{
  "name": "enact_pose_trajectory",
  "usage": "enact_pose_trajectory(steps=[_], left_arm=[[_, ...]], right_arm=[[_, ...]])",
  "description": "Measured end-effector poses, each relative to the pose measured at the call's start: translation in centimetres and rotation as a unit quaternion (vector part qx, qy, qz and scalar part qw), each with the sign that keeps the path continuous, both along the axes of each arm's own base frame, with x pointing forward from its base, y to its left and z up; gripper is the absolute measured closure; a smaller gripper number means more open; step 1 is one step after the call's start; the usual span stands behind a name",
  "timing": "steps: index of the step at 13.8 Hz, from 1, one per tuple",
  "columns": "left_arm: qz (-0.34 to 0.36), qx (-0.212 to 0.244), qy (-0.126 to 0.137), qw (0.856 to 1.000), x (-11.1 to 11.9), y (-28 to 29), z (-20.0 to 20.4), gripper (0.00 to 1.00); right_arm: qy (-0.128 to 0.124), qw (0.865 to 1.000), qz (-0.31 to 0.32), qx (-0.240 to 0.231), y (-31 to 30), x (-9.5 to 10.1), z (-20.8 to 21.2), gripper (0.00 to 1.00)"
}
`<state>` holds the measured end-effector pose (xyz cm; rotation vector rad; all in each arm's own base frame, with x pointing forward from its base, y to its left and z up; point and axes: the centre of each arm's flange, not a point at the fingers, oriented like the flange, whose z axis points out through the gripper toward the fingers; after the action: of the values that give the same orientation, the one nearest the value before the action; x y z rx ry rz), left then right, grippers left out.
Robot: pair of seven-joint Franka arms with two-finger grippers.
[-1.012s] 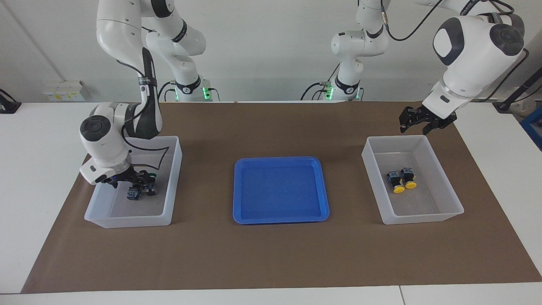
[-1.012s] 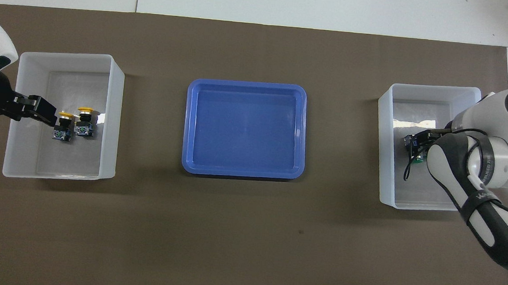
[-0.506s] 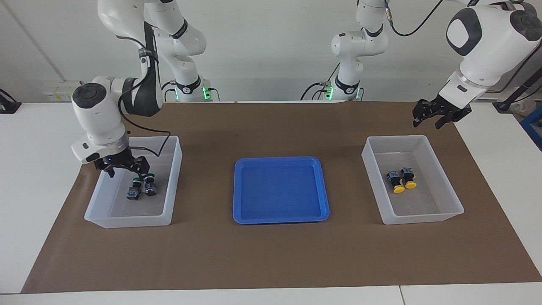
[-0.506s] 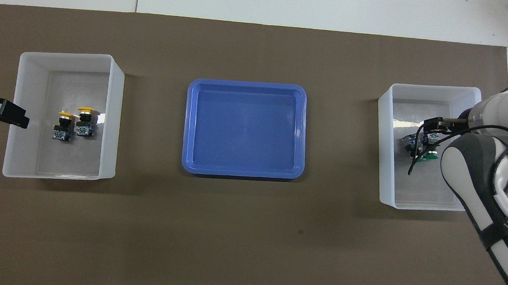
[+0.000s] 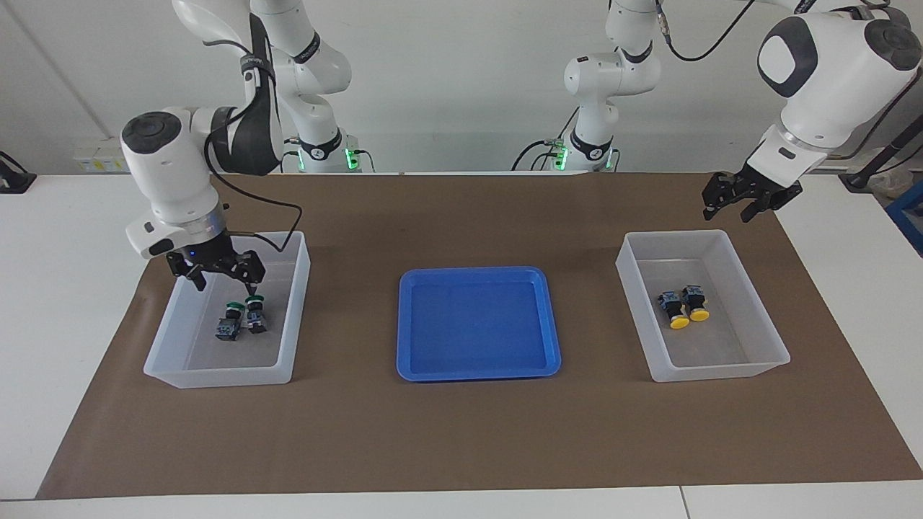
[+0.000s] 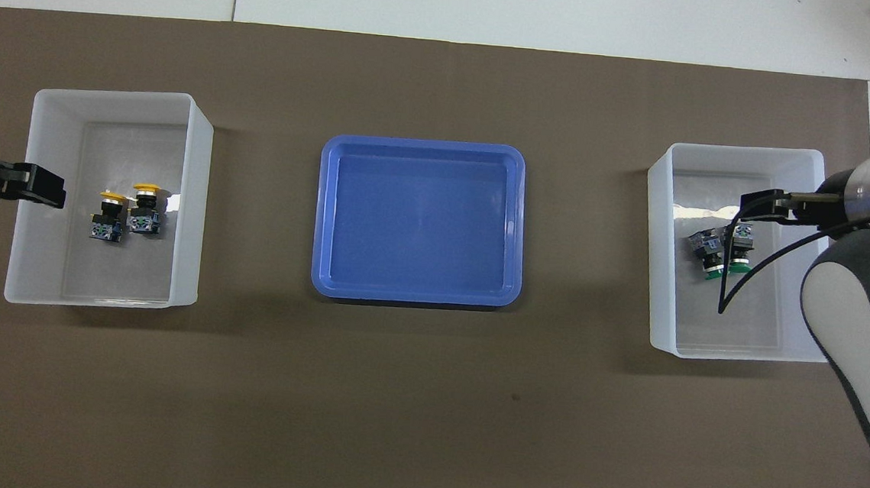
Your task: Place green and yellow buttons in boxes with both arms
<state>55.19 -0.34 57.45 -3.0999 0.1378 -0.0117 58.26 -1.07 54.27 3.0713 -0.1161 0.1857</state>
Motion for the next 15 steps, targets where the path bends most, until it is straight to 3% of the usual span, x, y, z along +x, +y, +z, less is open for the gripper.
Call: enact_pose_trajectory(steps=[4, 8, 12, 15], left_arm=[[0.001, 0.000, -0.002, 1.000, -0.4, -0.3, 0.2, 0.26], [0.003, 0.000, -0.010, 1.000, -0.8, -0.2, 1.0, 0.25], [0.005, 0.000, -0.027, 1.000, -1.8, 0.0, 3.0, 0.19], [0.006, -0.001, -0.035, 0.999, -2.0, 0.2, 3.7, 0.08]], right_arm=[[-0.005, 0.999, -0.022, 0.037, -1.0, -0.2, 4.3, 0.00], [0.004, 0.998, -0.041, 0.040, -3.1, -1.1, 8.3, 0.00], [0.055, 0.997, -0.035, 0.042, -2.2, -2.4, 8.2, 0.00], [0.059, 0.997, -0.023, 0.041, -0.9, -2.5, 8.1, 0.00]])
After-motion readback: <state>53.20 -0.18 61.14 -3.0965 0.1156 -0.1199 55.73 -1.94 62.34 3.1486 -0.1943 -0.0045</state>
